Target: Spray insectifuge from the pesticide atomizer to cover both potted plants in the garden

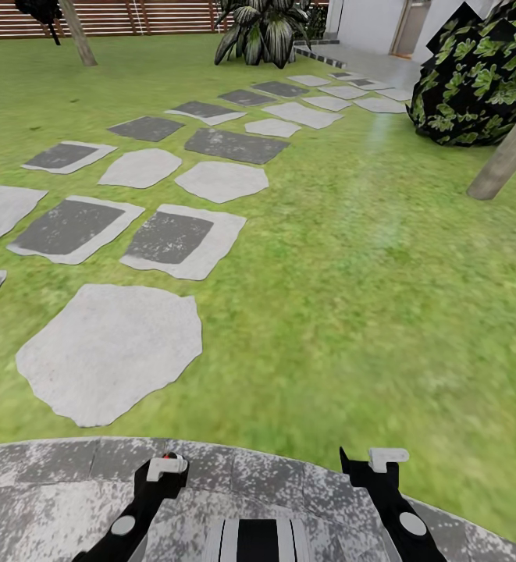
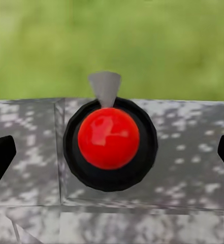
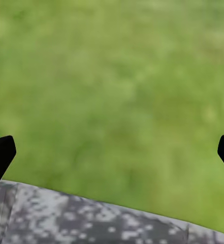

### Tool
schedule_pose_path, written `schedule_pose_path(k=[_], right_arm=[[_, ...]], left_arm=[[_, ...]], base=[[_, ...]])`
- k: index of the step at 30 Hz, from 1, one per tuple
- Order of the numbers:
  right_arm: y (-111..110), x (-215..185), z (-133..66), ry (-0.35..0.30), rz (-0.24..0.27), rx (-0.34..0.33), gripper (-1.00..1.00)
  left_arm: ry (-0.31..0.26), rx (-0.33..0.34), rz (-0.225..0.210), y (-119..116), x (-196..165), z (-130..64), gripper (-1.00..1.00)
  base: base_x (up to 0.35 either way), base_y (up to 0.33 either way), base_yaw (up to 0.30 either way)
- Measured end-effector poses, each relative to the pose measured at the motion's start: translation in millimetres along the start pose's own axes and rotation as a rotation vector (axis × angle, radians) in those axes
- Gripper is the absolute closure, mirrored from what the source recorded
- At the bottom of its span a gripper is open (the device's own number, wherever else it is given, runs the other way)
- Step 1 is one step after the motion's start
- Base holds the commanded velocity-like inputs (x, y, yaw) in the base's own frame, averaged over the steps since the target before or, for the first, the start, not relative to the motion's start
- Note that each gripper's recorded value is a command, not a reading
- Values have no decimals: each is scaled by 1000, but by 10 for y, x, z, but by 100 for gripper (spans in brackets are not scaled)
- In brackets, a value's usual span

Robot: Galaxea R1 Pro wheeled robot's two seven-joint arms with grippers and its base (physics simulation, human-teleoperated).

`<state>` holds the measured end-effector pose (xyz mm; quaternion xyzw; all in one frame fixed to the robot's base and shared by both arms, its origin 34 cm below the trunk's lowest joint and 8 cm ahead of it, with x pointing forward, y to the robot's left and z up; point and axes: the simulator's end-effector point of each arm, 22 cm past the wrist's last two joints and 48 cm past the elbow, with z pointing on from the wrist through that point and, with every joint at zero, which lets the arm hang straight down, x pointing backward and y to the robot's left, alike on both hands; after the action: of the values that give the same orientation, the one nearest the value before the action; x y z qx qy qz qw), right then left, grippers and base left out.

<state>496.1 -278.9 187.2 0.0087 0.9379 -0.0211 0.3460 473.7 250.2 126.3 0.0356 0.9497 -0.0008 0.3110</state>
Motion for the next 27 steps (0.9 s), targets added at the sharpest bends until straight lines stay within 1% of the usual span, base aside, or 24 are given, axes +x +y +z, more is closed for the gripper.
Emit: schedule_pose_path(k=[15, 16, 27], right_arm=[[0, 0, 0, 0, 0, 0, -100], [0, 0, 0, 0, 0, 0, -100], [0, 0, 0, 0, 0, 0, -100]], left_arm=[[-4, -4, -3, 18, 7, -5, -100], [-3, -4, -3, 19, 8, -5, 100], [-3, -6, -7, 26, 3, -2, 100]], base=[[0, 0, 0], [0, 0, 0], [0, 0, 0]])
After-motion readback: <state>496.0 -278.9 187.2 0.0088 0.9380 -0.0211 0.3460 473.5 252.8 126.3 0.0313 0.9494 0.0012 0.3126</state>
